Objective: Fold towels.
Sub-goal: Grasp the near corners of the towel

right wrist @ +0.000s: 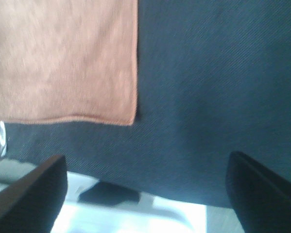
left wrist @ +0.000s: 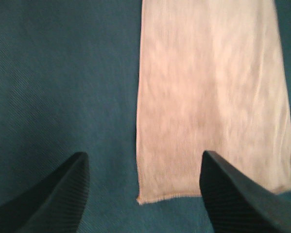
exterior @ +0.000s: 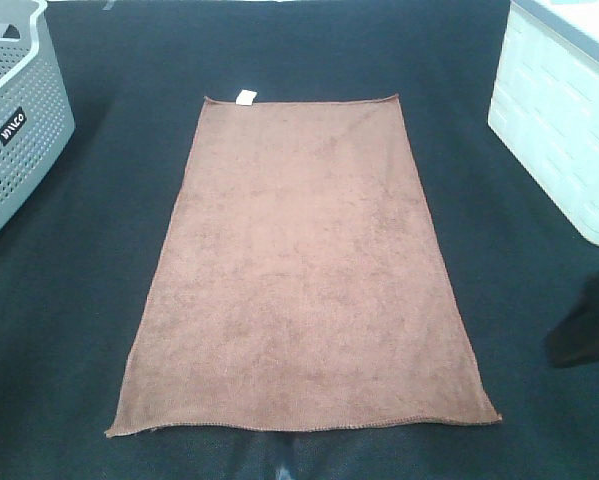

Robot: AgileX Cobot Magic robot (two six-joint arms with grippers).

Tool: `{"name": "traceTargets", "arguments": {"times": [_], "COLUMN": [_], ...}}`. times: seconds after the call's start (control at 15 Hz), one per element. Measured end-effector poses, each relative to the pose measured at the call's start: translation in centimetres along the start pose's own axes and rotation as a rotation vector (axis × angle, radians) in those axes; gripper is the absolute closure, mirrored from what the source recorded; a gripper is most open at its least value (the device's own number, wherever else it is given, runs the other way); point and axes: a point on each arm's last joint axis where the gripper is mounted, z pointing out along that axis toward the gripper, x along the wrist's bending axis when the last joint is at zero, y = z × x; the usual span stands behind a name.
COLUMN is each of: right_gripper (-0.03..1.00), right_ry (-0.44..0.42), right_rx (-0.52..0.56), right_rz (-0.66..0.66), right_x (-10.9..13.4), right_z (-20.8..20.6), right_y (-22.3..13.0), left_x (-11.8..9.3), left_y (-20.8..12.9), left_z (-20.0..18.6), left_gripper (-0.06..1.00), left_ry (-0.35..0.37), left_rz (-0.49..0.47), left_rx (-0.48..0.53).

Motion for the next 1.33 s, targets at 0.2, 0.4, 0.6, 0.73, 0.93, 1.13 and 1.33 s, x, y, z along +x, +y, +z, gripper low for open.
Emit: {"name": "traceTargets", "arguments": {"times": [0.2, 0.4, 0.6, 0.73, 0.93, 1.13, 1.33], "right_gripper": [0.15, 0.16, 0.16, 0.16, 0.17, 0.18, 0.2], "right_ry": [0.093, 0.169, 0.208, 0.244, 0.258, 0.246, 0.267], "right_rx": [0.063, 0.061, 0.076, 0.102, 0.126, 0.135, 0.148], "right_rz": [0.058, 0.072, 0.069, 0.068, 0.06, 0.062, 0.065], "right_x": [-0.1, -0.2, -0.3, -0.6, -0.9, -1.2, -1.1], "right_z": [3.8, 6.5, 8.1, 9.9, 11.2, 12.0, 12.6], "right_y": [2.0, 3.3, 3.8, 3.9, 3.9, 4.3, 5.3], "left_x": [1.3, 2.6, 3.3, 3.7, 3.1, 2.5, 1.4], "left_y": [-0.3, -1.2, -1.8, -1.9, -2.0, -1.8, -2.2], "left_z": [5.8, 9.4, 11.1, 12.8, 14.4, 16.0, 17.8], "left_gripper": [0.32, 0.32, 0.32, 0.32, 0.32, 0.32, 0.3], "left_ry": [-0.031, -0.048, -0.047, -0.063, -0.098, -0.102, -0.116], "left_rz": [-0.069, -0.079, -0.102, -0.114, -0.081, -0.052, -0.007], "left_rx": [0.204, 0.31, 0.354, 0.393, 0.441, 0.456, 0.496]}}
